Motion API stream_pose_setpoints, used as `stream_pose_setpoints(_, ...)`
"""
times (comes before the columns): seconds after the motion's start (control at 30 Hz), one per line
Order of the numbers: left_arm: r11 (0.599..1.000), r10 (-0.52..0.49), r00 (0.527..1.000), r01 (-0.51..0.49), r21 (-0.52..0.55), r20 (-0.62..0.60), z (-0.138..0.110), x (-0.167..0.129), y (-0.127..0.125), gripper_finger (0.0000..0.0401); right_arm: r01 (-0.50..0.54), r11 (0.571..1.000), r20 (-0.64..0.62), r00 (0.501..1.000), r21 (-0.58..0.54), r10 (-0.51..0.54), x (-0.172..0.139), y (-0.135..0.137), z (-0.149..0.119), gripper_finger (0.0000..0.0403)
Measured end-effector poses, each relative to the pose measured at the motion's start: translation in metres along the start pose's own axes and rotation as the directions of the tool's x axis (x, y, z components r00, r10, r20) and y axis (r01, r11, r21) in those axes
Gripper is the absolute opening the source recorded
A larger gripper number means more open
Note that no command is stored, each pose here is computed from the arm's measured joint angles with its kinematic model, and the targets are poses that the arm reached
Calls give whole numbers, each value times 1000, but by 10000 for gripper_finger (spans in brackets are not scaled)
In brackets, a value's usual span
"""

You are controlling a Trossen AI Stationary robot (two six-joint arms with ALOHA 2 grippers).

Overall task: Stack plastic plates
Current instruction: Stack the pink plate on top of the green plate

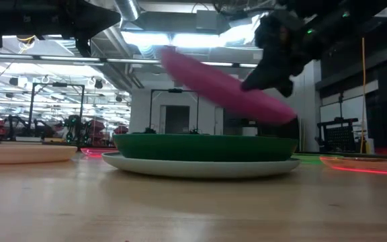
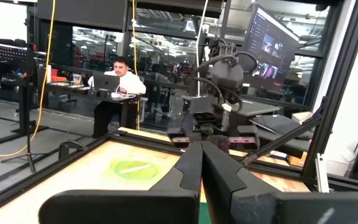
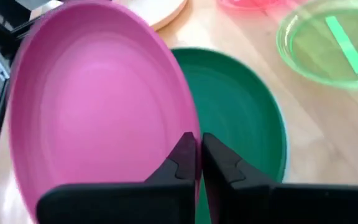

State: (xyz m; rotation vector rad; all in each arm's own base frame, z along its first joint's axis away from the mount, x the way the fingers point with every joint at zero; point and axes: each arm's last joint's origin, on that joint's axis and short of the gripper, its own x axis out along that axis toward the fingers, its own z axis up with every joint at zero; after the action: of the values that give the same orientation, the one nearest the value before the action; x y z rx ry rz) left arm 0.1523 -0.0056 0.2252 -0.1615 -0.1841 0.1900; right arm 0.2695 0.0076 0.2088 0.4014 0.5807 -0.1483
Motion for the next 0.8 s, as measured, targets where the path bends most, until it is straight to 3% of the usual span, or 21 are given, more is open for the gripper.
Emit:
stream_pose_setpoints(0.33, 1000, 0, 1000, 0, 0, 0, 0, 0, 0, 2, 53, 998, -12, 999, 27, -52, 35, -19, -7, 5)
stream_pose_setpoints(0.8, 1000, 0, 1000, 0, 0, 0, 0, 0, 0, 2, 101, 995, -90, 991, 19, -99, 58, -26, -25, 5)
